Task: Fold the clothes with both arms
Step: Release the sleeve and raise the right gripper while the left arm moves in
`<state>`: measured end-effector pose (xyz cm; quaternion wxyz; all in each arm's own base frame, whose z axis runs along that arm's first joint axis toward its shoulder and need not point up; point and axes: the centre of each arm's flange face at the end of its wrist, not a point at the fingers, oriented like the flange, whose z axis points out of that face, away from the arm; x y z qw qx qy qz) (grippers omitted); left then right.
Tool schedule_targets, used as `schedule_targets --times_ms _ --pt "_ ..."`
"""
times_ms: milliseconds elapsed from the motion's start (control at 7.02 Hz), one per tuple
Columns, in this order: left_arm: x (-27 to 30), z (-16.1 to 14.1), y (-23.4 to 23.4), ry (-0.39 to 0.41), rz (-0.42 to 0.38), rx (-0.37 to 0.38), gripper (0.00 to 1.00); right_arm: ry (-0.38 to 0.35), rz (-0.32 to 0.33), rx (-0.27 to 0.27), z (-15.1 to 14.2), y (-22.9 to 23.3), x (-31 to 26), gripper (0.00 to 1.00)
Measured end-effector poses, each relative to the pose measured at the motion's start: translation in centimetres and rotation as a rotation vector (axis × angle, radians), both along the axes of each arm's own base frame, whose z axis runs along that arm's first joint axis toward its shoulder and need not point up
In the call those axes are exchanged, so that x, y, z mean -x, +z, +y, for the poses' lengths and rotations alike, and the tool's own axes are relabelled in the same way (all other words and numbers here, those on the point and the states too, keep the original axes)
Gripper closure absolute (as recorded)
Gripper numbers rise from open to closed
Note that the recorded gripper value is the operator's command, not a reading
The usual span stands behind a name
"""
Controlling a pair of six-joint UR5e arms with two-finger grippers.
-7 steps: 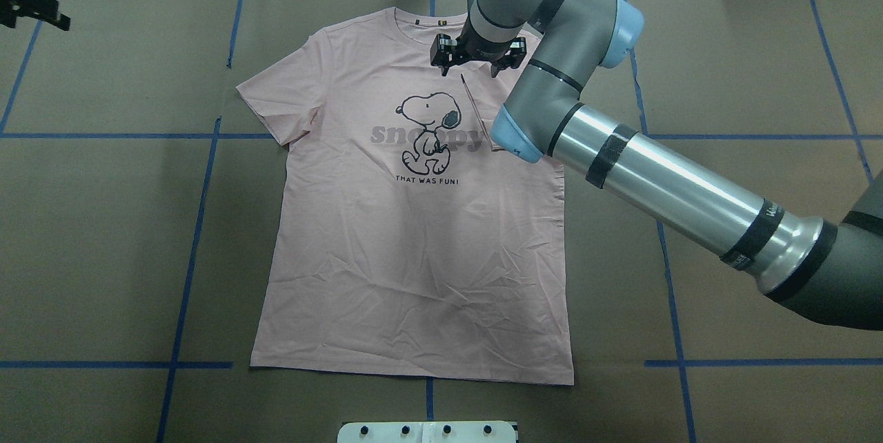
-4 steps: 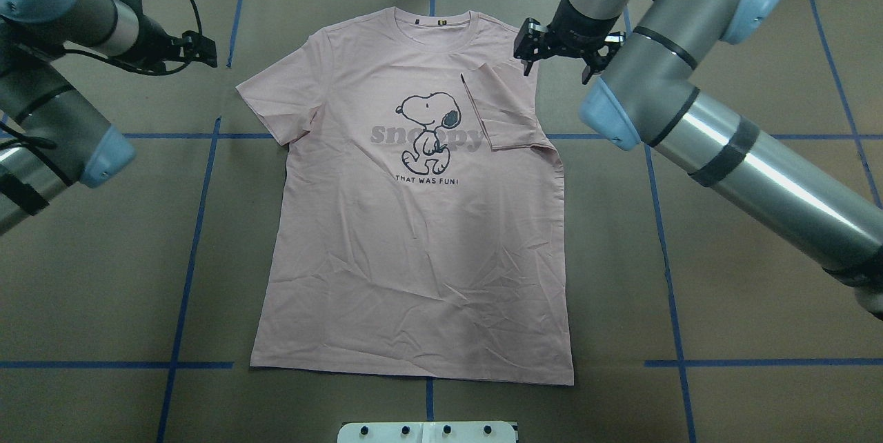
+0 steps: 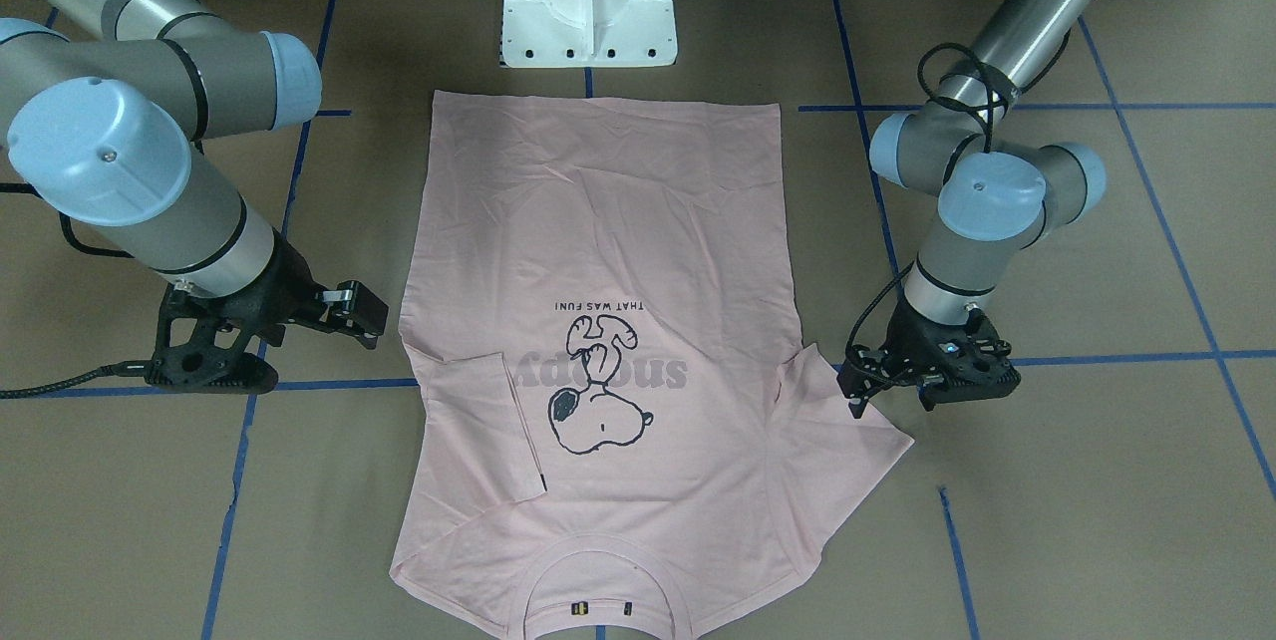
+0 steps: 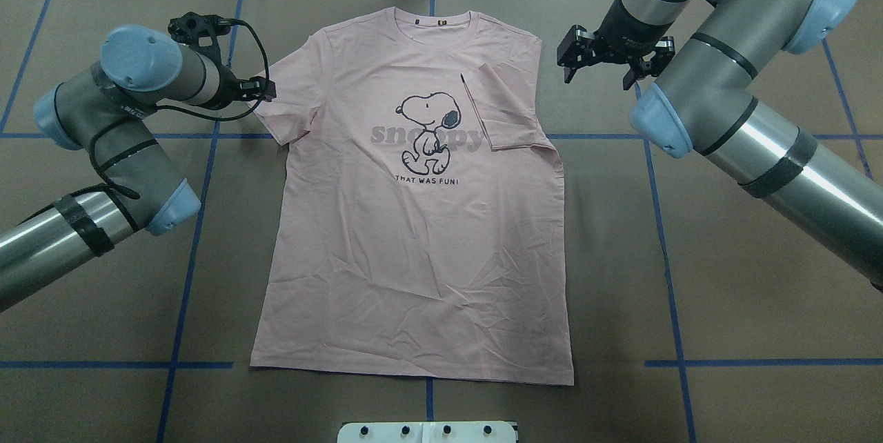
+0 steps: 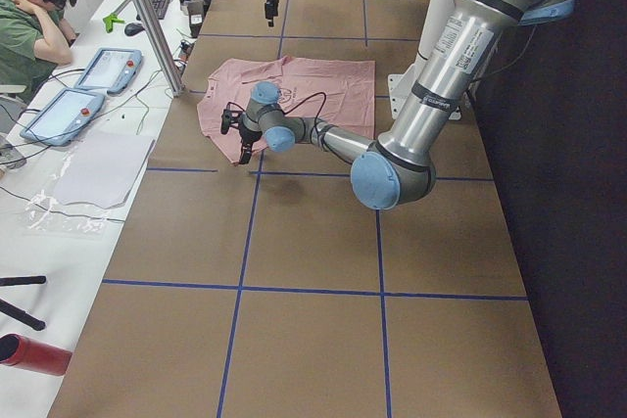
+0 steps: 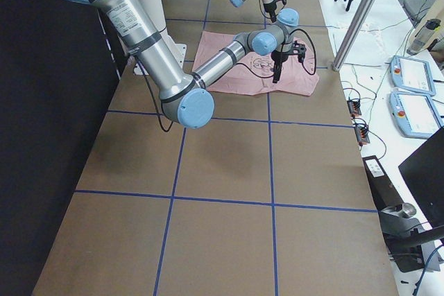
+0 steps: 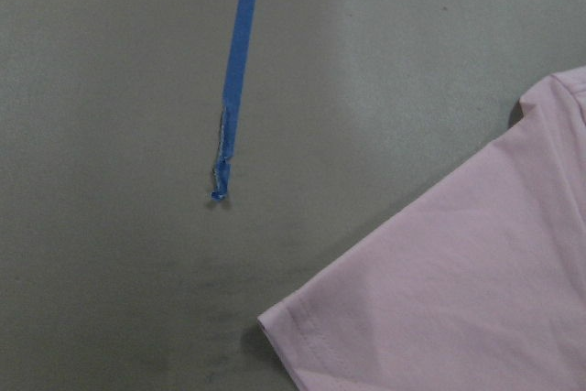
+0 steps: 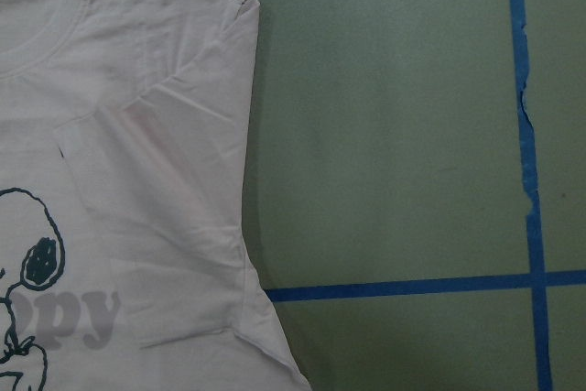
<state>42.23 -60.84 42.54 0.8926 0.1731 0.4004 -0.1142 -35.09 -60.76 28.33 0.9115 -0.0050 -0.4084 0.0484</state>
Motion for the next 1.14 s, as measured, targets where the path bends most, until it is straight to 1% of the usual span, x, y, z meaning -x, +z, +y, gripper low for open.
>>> schedule_targets --times_ms 285,570,1140 --pt "-0.7 -0.3 0.7 -0.001 -0.018 0.003 0.09 0.001 0.001 -0.001 0.0 0.1 0.0 0.00" --pt "-0.4 -1.0 1.6 -0.019 -0.035 0.004 0.10 0.000 0.002 -0.001 0.0 0.1 0.1 0.00" --pt "0.1 -3.3 2.2 -0.043 -0.039 -0.003 0.12 -0.006 0.006 -0.004 0.3 0.2 0.8 0.00"
